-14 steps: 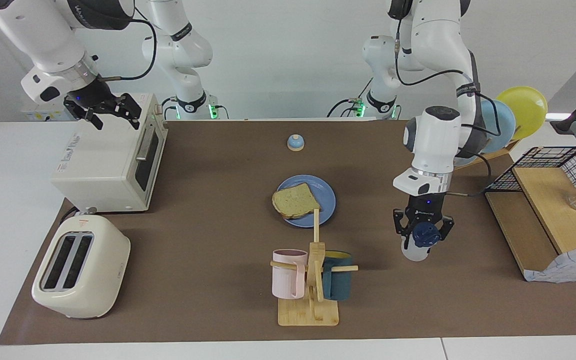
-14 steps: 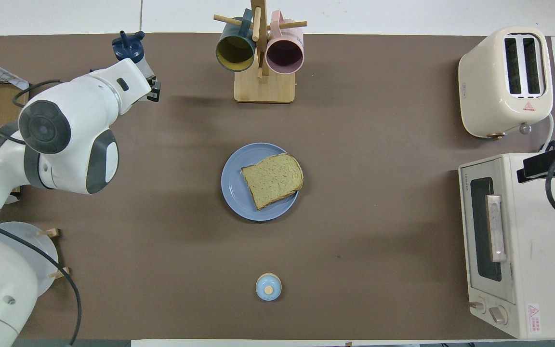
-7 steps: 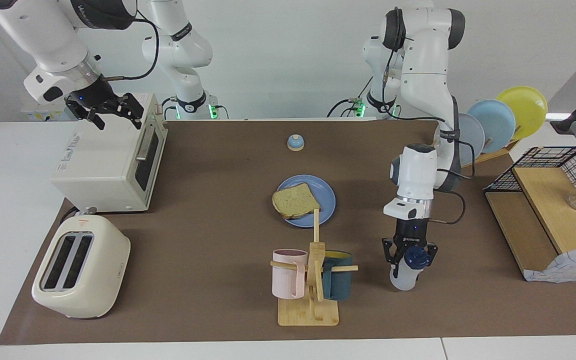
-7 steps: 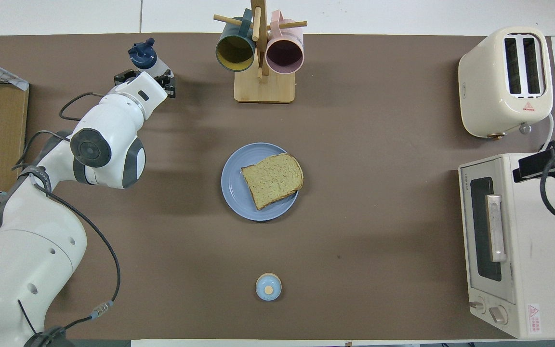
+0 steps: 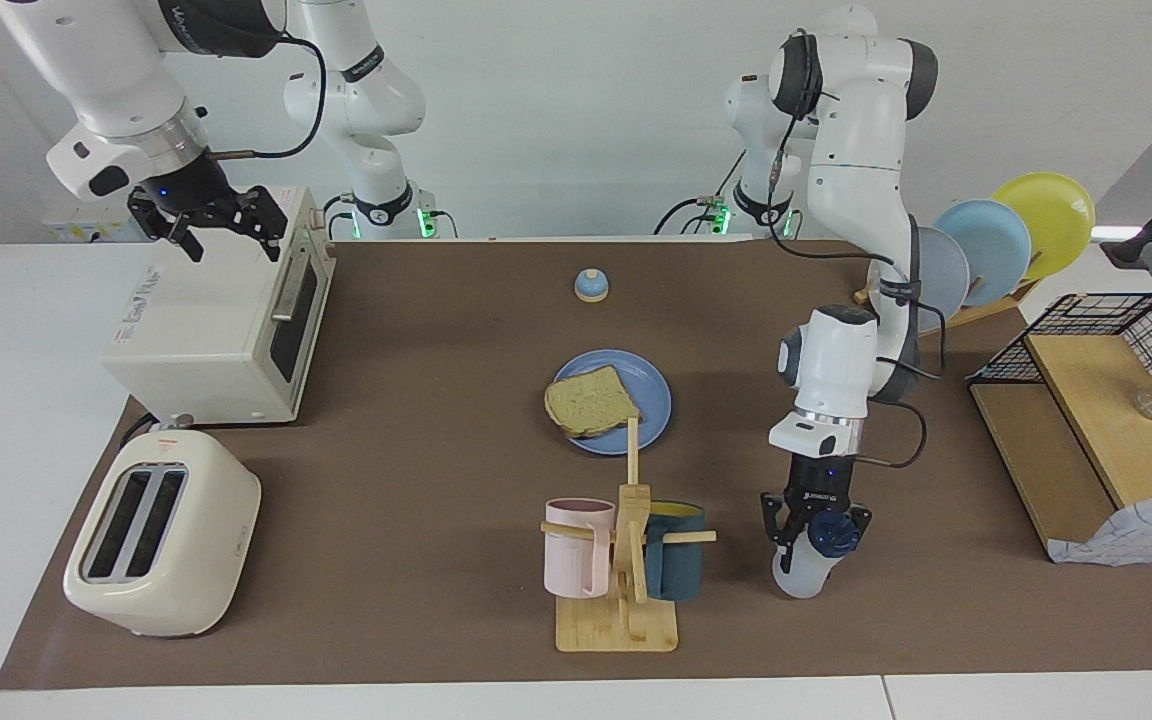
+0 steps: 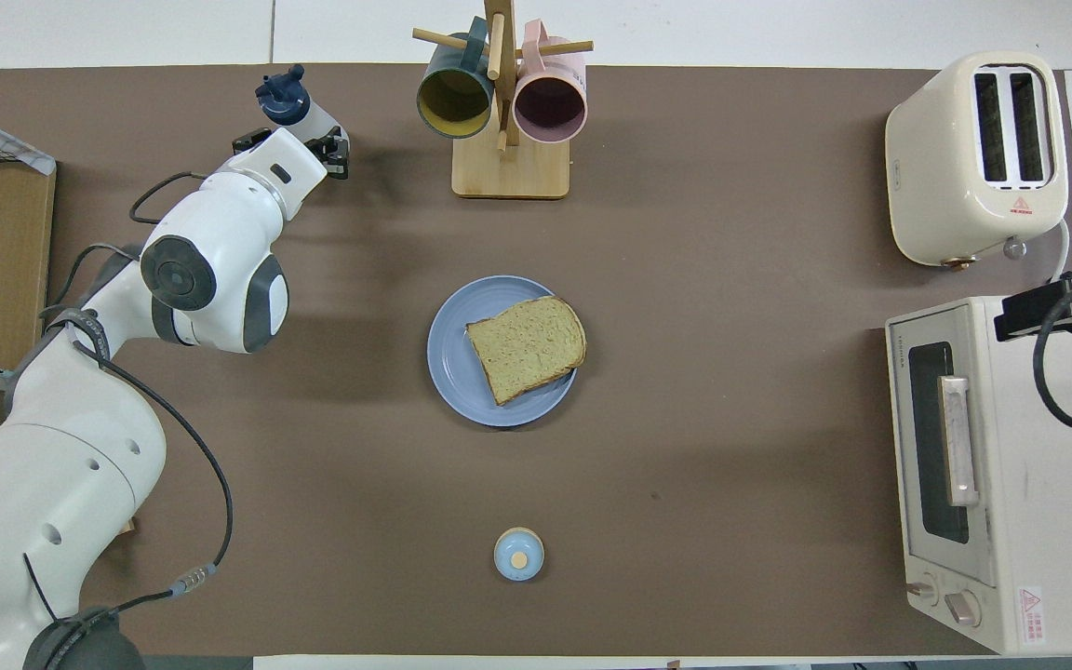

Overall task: Put bread on plate and add seasoning
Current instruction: 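Lower the bottle onto the table and open the left gripper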

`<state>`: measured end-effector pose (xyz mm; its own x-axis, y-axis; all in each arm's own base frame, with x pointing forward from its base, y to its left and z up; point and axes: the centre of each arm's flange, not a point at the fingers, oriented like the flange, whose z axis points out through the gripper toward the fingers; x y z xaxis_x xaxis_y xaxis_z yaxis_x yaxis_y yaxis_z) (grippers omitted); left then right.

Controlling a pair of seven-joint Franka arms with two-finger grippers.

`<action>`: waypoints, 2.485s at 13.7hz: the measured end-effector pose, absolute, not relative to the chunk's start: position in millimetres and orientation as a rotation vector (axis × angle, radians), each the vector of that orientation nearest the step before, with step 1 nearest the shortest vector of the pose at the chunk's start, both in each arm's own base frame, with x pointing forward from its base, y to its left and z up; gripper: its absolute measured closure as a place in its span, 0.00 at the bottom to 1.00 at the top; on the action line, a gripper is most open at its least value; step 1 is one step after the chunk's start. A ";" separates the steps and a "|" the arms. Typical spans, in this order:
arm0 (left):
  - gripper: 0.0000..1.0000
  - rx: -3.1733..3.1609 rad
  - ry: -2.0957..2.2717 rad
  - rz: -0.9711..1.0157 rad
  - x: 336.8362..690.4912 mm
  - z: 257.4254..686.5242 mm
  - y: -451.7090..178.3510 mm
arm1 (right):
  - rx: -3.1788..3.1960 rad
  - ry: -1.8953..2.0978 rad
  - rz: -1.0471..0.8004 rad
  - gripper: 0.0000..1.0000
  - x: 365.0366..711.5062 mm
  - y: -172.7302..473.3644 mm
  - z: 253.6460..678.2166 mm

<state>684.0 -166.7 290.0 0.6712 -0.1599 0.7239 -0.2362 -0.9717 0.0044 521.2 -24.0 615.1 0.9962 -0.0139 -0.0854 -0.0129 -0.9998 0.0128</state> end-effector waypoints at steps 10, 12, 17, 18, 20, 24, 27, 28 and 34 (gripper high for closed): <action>0.56 2.788 -0.329 1.164 682.5 281.4 -167.4 | 3.121 -0.020 -0.125 0.00 521.8 -24.3 615.8; 0.52 2.788 -0.331 1.163 682.5 281.3 -167.4 | 3.121 -0.021 -0.130 0.00 521.4 -24.6 616.0; 0.17 2.799 -0.332 1.143 681.6 278.3 -167.4 | 3.121 -0.026 -0.149 0.00 519.6 -26.0 616.6; 0.16 2.800 -0.332 1.141 681.3 277.7 -167.4 | 3.121 -0.026 -0.151 0.00 519.1 -26.0 618.1; 0.15 2.801 -0.332 1.138 680.8 276.8 -167.3 | 3.121 -0.026 -0.146 0.00 519.0 -25.9 620.5; 0.13 2.812 -0.331 1.118 676.7 269.5 -164.9 | 3.121 -0.027 -0.144 0.00 519.0 -26.4 621.2; 0.10 2.813 -0.329 1.116 674.7 268.2 -164.2 | 3.121 -0.028 -0.143 0.00 519.0 -26.6 621.3; 0.10 2.812 -0.329 1.118 673.7 270.1 -164.0 | 3.121 -0.028 -0.143 0.00 519.0 -26.5 621.3; 0.00 2.820 -0.333 1.103 628.5 313.4 -154.7 | 3.121 -0.024 -0.142 0.00 519.1 -25.4 621.6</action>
